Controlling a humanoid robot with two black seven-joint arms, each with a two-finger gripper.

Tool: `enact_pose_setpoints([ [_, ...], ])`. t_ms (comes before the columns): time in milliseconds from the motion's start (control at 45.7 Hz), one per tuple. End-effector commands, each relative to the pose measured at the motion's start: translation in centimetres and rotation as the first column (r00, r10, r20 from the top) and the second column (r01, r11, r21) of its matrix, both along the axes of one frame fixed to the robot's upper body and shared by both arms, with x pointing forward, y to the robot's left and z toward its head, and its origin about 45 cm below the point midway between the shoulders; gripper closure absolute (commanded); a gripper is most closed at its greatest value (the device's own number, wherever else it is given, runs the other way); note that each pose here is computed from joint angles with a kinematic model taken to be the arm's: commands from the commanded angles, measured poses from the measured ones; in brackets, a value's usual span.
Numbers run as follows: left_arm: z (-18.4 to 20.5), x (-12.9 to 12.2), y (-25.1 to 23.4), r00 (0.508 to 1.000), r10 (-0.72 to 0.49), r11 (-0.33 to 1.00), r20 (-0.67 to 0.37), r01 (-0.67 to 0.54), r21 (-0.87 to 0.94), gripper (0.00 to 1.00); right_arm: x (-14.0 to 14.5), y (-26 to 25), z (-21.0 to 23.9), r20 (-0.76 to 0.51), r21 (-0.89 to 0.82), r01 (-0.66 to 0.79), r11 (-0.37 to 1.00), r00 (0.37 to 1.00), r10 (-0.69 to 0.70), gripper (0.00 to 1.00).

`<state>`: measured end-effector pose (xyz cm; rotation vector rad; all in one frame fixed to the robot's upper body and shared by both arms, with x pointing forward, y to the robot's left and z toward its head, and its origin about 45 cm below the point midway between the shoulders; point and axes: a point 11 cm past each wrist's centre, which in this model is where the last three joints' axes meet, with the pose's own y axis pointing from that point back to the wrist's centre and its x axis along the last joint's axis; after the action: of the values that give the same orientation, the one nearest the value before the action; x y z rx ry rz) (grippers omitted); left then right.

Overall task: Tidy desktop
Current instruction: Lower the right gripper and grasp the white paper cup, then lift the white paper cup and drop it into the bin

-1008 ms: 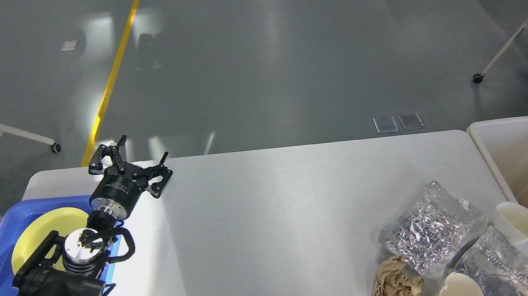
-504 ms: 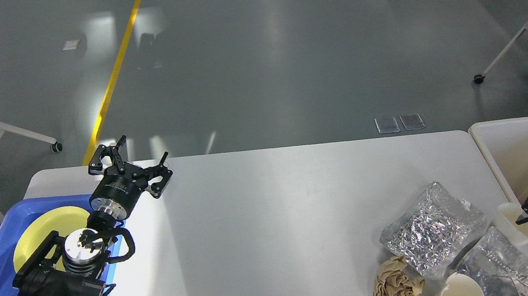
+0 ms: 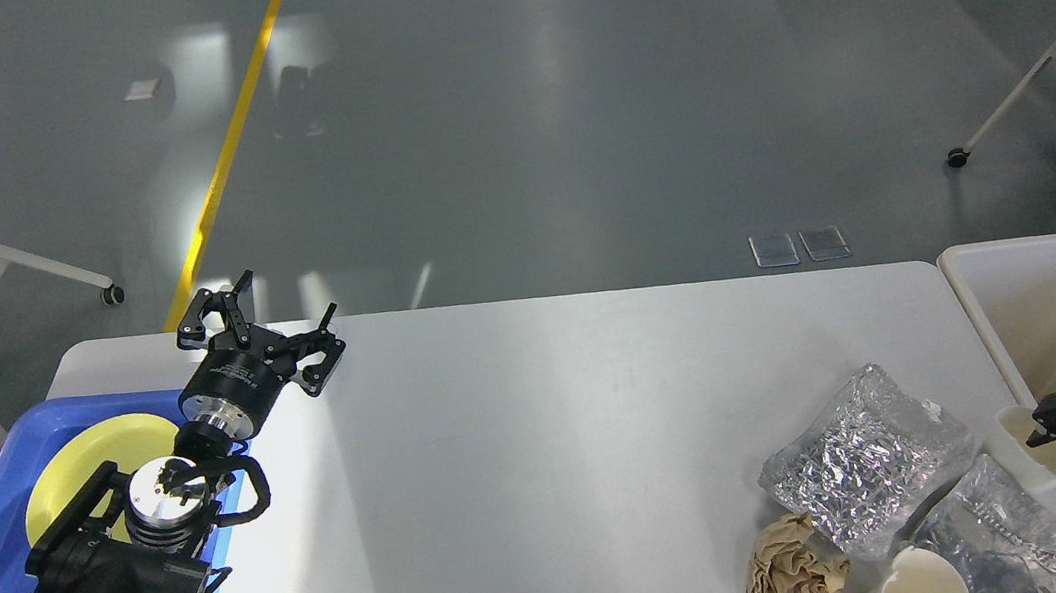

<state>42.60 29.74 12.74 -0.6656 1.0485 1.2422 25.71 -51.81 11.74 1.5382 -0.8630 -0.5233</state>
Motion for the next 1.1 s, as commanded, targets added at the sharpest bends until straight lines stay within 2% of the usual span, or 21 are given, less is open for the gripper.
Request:
enact_pose_setpoints([
  [0, -0.1, -0.1, 0.0, 1.0, 0.0, 1.0, -0.003, 0.0, 0.0, 0.03, 0.4, 0.2, -0.1, 0.028, 0.016, -0.004, 1.0, 1.0, 0.004, 0.09],
  [44, 0.0, 0.0, 0.0, 1.0, 0.0, 1.0, 0.001, 0.0, 0.0, 0.03, 0.4, 0.3, -0.2, 0.042, 0.028, -0.008, 1.0, 0.999, 0.006, 0.28],
  [110, 0.0, 0.0, 0.0, 1.0, 0.001, 1.0, 0.001, -0.001, -0.001, 0.03, 0.4, 0.1, -0.4, 0.068, 0.029, -0.006, 1.0, 0.998, 0.004, 0.69],
  [131, 0.0, 0.0, 0.0, 1.0, -0.001, 1.0, -0.001, 0.001, 0.0, 0.03, 0.4, 0.0, -0.4, 0.073, 0.02, -0.003, 1.0, 0.997, 0.002, 0.78],
  [153, 0.0, 0.0, 0.0, 1.0, -0.001, 1.0, -0.001, 0.001, 0.001, 0.03, 0.4, -0.1, -0.5, 0.08, 0.009, -0.003, 1.0, 0.997, 0.002, 0.81],
  [372, 0.0, 0.0, 0.0, 1.0, 0.001, 1.0, -0.001, -0.001, 0.0, 0.03, -0.1, -0.3, -1.3, 0.068, -0.051, -0.051, 0.997, 0.996, 0.055, 0.91],
  [416, 0.0, 0.0, 0.0, 1.0, 0.0, 1.0, -0.001, 0.0, 0.0, 0.03, -0.2, 0.0, -1.5, 0.065, -0.044, -0.058, 0.997, 0.996, 0.061, 1.0],
  [789, 0.0, 0.0, 0.0, 1.0, 0.0, 1.0, -0.001, 0.0, -0.001, 0.03, -1.0, -0.1, -2.1, 0.059, -0.067, -0.076, 0.995, 0.995, 0.08, 1.0],
  [1073, 0.0, 0.0, 0.0, 1.0, 0.0, 1.0, 0.001, 0.0, 0.0, 0.03, -0.5, 0.7, -1.4, 0.075, -0.031, -0.077, 0.997, 0.994, 0.079, 1.0],
])
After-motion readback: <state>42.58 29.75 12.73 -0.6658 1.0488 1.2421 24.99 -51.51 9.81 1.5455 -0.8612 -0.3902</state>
